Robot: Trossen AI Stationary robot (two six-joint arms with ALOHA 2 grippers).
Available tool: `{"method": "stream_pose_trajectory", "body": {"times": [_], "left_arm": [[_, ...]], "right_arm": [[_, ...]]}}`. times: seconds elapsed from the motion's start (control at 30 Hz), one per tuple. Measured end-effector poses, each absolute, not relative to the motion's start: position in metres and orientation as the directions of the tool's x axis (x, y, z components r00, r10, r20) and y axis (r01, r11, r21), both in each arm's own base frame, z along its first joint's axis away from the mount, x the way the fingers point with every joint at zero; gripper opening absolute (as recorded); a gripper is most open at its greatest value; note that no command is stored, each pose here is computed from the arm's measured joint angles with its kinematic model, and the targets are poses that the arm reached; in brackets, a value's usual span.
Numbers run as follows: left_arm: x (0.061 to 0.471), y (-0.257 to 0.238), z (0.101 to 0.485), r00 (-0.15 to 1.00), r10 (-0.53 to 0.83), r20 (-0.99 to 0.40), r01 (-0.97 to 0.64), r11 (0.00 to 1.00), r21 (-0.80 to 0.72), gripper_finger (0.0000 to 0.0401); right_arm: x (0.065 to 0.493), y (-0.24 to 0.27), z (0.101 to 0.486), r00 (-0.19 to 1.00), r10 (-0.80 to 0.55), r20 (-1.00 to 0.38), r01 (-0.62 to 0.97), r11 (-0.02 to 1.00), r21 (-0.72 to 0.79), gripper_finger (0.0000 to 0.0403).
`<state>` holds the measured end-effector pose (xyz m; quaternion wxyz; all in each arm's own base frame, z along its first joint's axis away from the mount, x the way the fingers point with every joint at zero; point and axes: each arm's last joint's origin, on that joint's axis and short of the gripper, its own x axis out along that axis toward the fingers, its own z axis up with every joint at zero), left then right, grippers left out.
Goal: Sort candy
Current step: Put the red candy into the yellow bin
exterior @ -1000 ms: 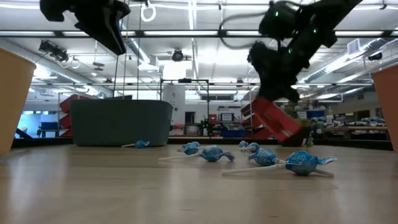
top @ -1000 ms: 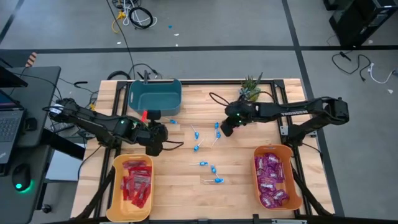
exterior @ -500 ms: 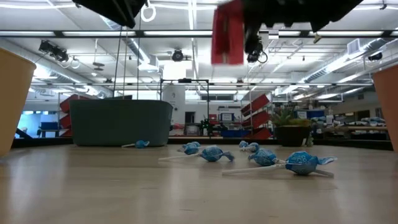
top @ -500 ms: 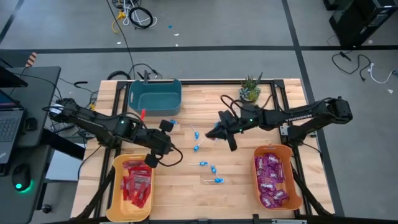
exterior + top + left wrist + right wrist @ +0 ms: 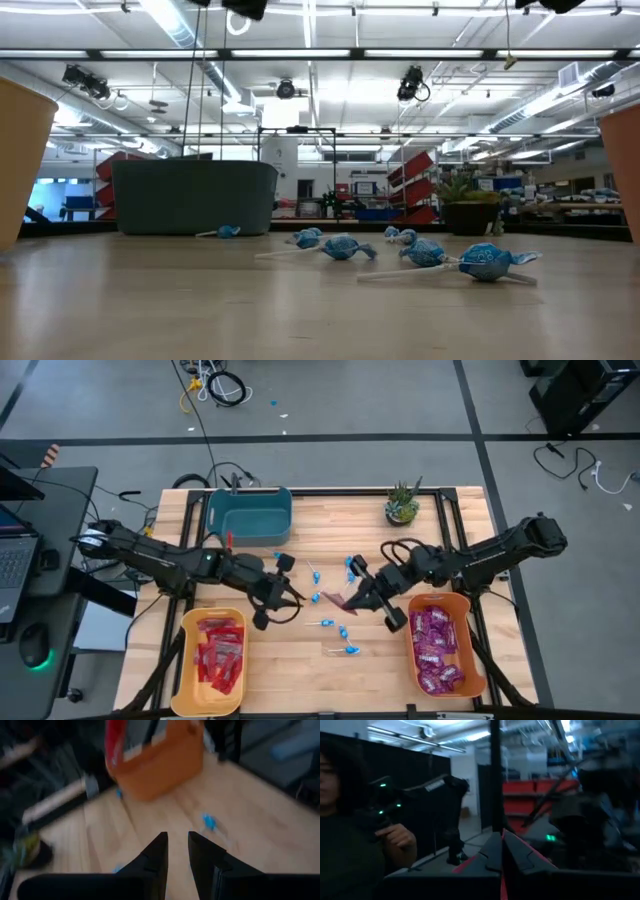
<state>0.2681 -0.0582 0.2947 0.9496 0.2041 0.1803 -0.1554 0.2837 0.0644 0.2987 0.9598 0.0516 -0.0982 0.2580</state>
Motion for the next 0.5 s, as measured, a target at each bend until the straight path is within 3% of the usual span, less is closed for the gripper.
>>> {"method": "stream_pose_trajectory", "body": {"times": [0.27, 0.5], "left_arm": [[0.273, -0.060, 0.303, 0.954, -0.268, -0.138, 0.300, 0.883, 0.360, 0.0078], [0.272, -0.058, 0.301, 0.961, -0.275, 0.011, 0.251, 0.894, 0.372, 0.0078]], "right_arm": [[0.276, 0.086, 0.309, 0.756, 0.559, 0.339, -0.556, 0.823, -0.117, 0.0000], [0.285, 0.099, 0.298, 0.656, 0.623, 0.426, -0.593, 0.775, -0.219, 0.0000]]}}
